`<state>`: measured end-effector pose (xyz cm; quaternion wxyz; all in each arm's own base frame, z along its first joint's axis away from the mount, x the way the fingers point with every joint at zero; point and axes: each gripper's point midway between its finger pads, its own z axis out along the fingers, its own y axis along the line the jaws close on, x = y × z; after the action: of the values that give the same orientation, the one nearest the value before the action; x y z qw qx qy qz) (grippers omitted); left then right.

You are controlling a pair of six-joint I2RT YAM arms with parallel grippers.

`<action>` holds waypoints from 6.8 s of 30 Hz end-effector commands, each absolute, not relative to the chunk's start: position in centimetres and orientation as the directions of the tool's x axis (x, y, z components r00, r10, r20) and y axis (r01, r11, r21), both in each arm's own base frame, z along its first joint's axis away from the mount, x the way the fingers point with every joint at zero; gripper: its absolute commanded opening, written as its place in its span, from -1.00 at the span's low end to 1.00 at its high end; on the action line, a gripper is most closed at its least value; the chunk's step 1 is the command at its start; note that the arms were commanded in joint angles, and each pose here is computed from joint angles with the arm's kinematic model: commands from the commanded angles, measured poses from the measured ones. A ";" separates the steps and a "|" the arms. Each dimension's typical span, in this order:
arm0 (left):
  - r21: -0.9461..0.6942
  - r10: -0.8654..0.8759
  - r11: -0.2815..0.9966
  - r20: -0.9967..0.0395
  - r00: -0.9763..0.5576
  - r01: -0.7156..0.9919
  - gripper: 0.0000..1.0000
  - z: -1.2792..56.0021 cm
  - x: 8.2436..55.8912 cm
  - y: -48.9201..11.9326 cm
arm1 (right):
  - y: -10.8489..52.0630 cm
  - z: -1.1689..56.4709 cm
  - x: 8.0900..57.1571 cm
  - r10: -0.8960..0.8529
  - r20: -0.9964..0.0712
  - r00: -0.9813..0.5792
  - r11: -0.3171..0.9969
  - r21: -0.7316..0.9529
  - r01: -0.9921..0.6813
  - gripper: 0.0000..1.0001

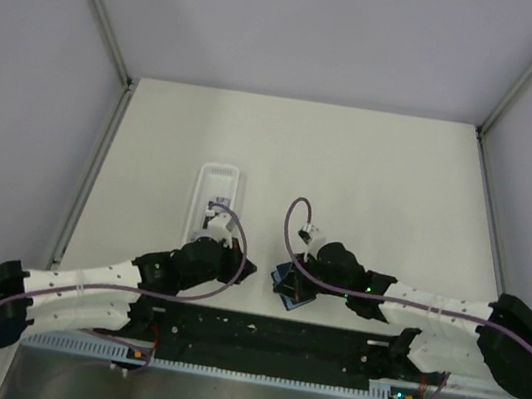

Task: Put the credit cards into the card holder
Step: Close the card holder at the center of the board.

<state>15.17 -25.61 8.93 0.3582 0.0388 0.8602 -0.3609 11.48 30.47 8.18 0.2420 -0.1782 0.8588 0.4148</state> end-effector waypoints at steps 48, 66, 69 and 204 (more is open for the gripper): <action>-0.620 -0.190 0.640 -0.700 -0.688 0.454 -1.00 13.3 16.2 -31.5 | 25.7 5.2 14.9 0.108 -0.628 -0.771 0.795 0.520 -0.312 -0.54; -0.613 -0.094 0.679 -0.619 -0.779 0.404 -1.00 7.4 14.7 -34.0 | 20.6 8.9 15.9 0.171 -0.697 -0.697 0.846 0.466 -0.258 0.28; -0.614 -0.100 0.693 -0.601 -0.793 0.378 -1.00 5.9 14.3 -33.2 | 20.0 8.1 16.0 0.161 -0.693 -0.703 0.854 0.454 -0.252 0.40; -0.515 -0.248 0.824 -0.701 -0.668 0.235 -0.96 8.6 15.5 -22.0 | 30.0 7.1 12.4 -0.467 -0.617 -0.633 0.873 -0.210 -0.440 0.21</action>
<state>15.39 -22.83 8.43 0.3975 0.0155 0.8692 -0.2936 13.24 25.36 5.31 0.3211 -0.2374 0.9110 -0.1027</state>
